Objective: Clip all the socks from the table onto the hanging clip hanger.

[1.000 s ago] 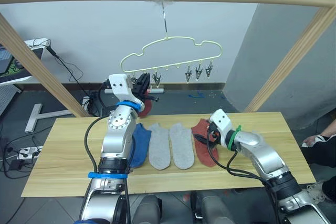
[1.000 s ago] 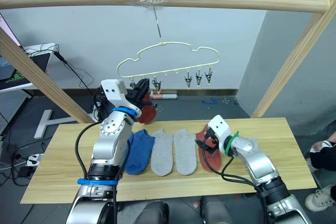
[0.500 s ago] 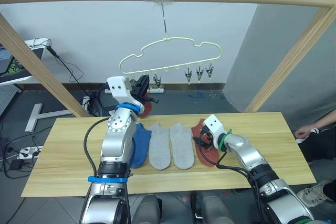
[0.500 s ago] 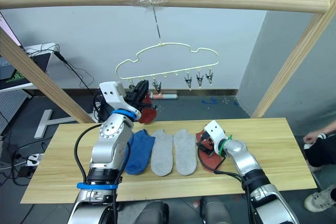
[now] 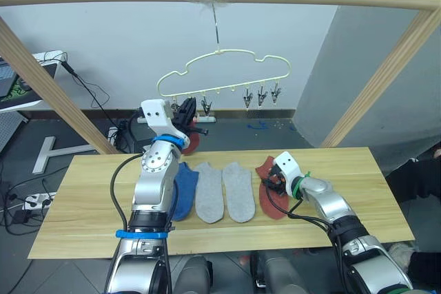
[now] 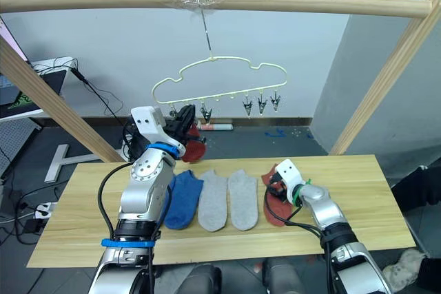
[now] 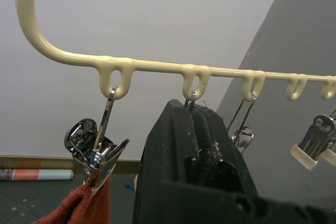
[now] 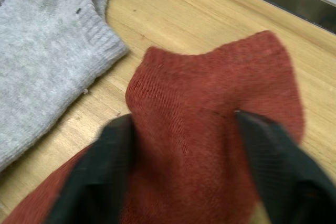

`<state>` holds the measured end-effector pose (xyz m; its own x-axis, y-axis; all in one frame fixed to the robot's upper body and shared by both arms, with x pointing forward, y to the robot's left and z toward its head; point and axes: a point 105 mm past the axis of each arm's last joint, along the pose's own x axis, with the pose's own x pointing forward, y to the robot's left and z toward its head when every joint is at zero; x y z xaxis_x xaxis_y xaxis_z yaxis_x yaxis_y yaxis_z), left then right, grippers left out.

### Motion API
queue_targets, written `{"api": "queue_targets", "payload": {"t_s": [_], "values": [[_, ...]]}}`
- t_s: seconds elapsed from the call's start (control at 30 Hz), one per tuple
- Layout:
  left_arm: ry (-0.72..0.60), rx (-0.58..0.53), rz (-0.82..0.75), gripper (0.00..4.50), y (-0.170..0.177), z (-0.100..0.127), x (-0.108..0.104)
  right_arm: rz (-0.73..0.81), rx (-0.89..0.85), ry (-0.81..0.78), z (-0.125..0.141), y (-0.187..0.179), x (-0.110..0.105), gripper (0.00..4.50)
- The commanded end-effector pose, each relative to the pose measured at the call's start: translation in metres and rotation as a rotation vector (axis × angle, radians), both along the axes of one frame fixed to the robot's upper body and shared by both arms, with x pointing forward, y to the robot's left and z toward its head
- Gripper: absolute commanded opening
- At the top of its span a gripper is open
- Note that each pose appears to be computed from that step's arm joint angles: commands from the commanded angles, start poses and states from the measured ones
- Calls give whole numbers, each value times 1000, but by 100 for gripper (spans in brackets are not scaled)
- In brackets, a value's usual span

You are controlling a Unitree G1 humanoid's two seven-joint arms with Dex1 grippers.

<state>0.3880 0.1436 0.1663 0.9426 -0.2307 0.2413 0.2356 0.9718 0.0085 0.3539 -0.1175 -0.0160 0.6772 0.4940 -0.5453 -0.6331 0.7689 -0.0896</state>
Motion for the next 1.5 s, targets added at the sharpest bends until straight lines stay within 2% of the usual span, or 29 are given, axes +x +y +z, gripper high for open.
{"api": "queue_targets", "payload": {"t_s": [0.03,0.17,0.2,0.23,0.43,0.5,0.67,0.87,1.03,1.23,1.5], "values": [[4,7,22,0,6,-1,2,25,-55,69,-23,-9,-14,179],[4,7,25,0,9,-1,2,72,-91,50,-24,-11,-16,40],[4,5,25,0,10,-1,1,87,-95,31,-21,-10,-15,11],[5,3,26,0,10,-1,1,96,-98,18,-19,-10,-14,5],[34,-57,-9,0,13,-2,-1,285,-177,-183,17,3,-10,5],[100,-202,-74,0,12,-5,-2,413,-184,-323,46,20,-12,5],[234,-504,-184,0,12,-7,-4,560,-189,-534,93,45,-17,5],[277,-641,-269,0,11,4,-6,662,-149,-678,124,85,-23,5],[295,-661,-314,0,4,6,-9,656,-110,-728,136,106,-20,5],[303,-646,-335,0,0,6,-14,625,-97,-813,153,112,-13,5],[310,-630,-345,0,-3,4,-16,614,-77,-845,159,116,-10,5]]}}
